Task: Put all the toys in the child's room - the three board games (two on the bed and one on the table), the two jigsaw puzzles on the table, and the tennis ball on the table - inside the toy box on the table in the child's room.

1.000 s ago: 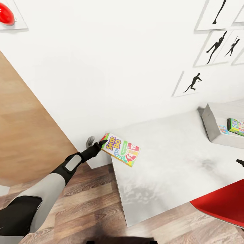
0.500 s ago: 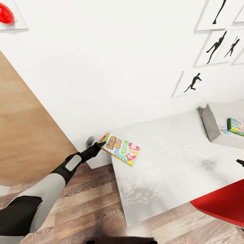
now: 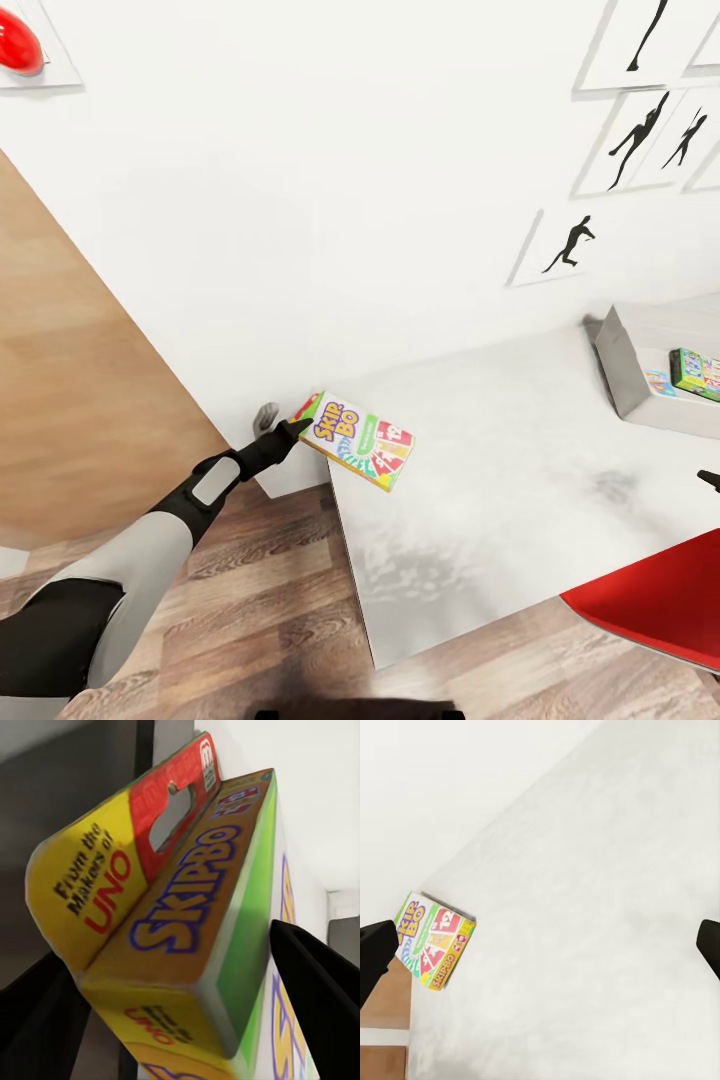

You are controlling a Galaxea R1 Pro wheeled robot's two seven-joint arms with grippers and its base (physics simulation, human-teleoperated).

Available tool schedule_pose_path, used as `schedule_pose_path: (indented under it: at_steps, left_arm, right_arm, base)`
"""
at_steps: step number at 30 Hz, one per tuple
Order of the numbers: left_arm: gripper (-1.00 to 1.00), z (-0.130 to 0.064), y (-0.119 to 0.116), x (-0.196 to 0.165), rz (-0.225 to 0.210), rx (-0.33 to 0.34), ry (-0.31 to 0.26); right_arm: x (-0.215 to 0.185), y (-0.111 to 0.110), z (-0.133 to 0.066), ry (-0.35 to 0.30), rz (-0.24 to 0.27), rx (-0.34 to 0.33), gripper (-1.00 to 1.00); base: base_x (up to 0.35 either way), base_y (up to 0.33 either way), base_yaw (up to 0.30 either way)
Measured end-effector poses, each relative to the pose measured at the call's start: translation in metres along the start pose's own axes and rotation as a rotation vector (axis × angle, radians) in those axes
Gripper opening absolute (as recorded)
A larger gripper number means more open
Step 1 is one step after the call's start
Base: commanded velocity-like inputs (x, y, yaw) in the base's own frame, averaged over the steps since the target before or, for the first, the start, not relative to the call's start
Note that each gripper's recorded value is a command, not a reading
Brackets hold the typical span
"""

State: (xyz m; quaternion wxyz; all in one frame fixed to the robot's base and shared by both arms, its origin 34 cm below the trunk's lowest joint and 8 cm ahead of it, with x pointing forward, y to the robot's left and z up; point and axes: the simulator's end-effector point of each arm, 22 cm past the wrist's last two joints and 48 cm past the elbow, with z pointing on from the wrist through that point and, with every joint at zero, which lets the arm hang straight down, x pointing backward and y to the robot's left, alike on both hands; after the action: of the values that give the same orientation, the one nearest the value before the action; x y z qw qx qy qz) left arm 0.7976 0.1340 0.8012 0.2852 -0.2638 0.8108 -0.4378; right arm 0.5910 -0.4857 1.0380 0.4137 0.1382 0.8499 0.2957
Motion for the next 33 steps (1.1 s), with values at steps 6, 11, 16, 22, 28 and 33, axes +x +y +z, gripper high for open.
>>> schedule_pose_path:
  at_steps: [6,11,16,22,28,33]
  left_arm:
    - [-1.0,-0.001,0.001,0.0,-0.001,0.0,-0.001]
    - [-1.0,-0.001,0.001,0.001,0.001,0.004,0.0]
    - [-1.0,-0.002,0.0,0.002,0.0,0.011,0.001]
    - [-1.0,-0.002,-0.009,0.003,0.001,0.055,0.0]
    - [-1.0,-0.006,-0.02,0.009,-0.003,0.122,0.005]
    - [-1.0,-0.009,-0.021,0.014,-0.01,0.148,0.008]
  right_arm:
    - [0.0,0.0,0.0,0.0,0.0,0.0,1.0]
    - [0.0,0.0,0.0,0.0,0.0,0.0,1.0]
    - [0.0,0.0,0.0,0.0,0.0,0.0,1.0]
    - [0.001,0.0,0.001,0.004,0.0,-0.002,1.0]
    - [0.003,0.001,0.003,0.011,0.0,-0.005,1.0]
    - [0.004,0.002,0.004,0.013,0.001,-0.006,1.0]
  base:
    - [0.0,0.0,0.0]
    - [0.0,0.0,0.0]
    - [0.0,0.0,0.0]
    - [0.0,0.0,0.0]
    - [0.0,0.0,0.0]
    - [0.0,0.0,0.0]
